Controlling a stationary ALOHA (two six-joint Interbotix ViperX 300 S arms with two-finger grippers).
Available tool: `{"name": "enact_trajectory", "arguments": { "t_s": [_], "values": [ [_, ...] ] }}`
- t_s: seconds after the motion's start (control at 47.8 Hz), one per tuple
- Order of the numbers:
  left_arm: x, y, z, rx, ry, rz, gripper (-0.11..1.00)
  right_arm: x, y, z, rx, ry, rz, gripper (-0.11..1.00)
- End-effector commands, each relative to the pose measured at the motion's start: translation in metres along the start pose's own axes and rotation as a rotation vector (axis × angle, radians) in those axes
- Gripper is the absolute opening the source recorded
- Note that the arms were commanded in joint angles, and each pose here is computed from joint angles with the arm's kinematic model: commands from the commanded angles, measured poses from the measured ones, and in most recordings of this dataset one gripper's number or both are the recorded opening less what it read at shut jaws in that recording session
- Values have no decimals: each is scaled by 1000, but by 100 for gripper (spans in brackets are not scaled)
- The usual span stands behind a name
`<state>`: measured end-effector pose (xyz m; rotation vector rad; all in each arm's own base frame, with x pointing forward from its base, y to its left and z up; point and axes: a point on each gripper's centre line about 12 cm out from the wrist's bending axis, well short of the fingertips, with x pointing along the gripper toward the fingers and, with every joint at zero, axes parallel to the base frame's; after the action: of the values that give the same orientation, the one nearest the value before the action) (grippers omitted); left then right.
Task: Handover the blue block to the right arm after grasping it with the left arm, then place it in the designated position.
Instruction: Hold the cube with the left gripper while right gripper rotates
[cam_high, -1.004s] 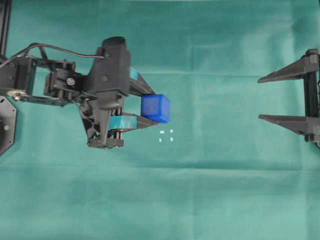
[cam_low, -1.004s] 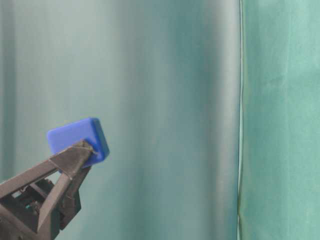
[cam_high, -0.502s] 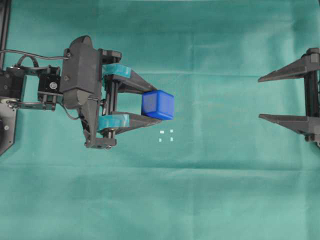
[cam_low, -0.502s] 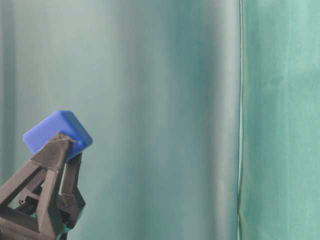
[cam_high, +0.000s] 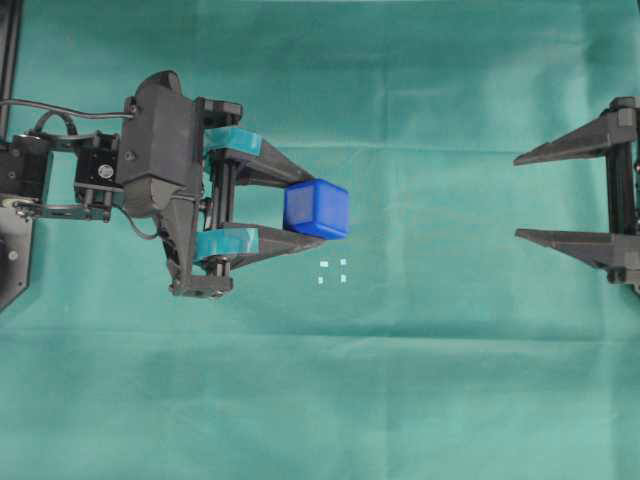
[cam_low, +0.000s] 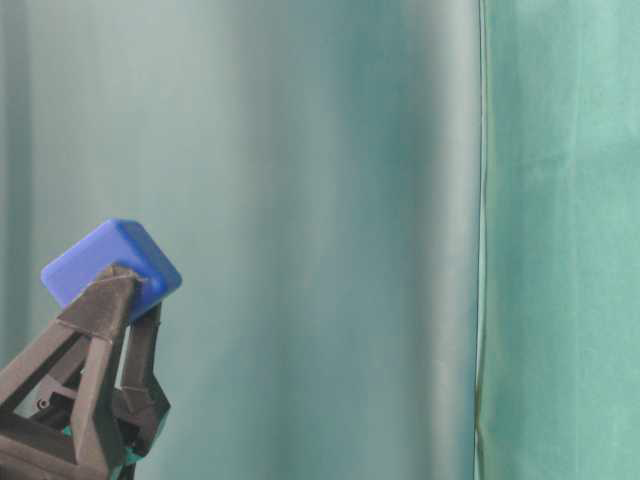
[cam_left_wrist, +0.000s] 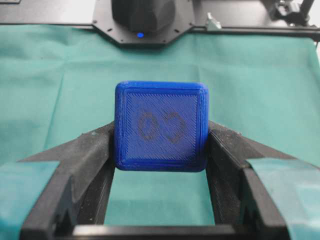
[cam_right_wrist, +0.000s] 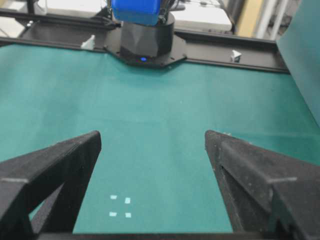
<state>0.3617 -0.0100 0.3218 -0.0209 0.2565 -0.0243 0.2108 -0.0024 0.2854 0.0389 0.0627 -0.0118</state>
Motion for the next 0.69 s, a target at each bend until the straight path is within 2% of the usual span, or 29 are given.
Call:
{"name": "enact_trajectory", "arguments": {
  "t_s": [0.0,0.146,0.23,0.356,0.67],
  "values": [
    [-4,0,10,-5,-34,1,47,2,0,10,-1,-25,0,94],
    [-5,0,10,-3,-35,1,47,2,0,12,-15,-29,1,94],
    [-4,0,9,-5,-32,1,47,3,1,14,-65,-33,6,94],
    [-4,0,9,-5,-32,1,47,3,3,20,-189,-46,17,93],
    [-5,0,10,-5,-35,1,47,4,8,38,-605,-94,34,93]
  ]
}}
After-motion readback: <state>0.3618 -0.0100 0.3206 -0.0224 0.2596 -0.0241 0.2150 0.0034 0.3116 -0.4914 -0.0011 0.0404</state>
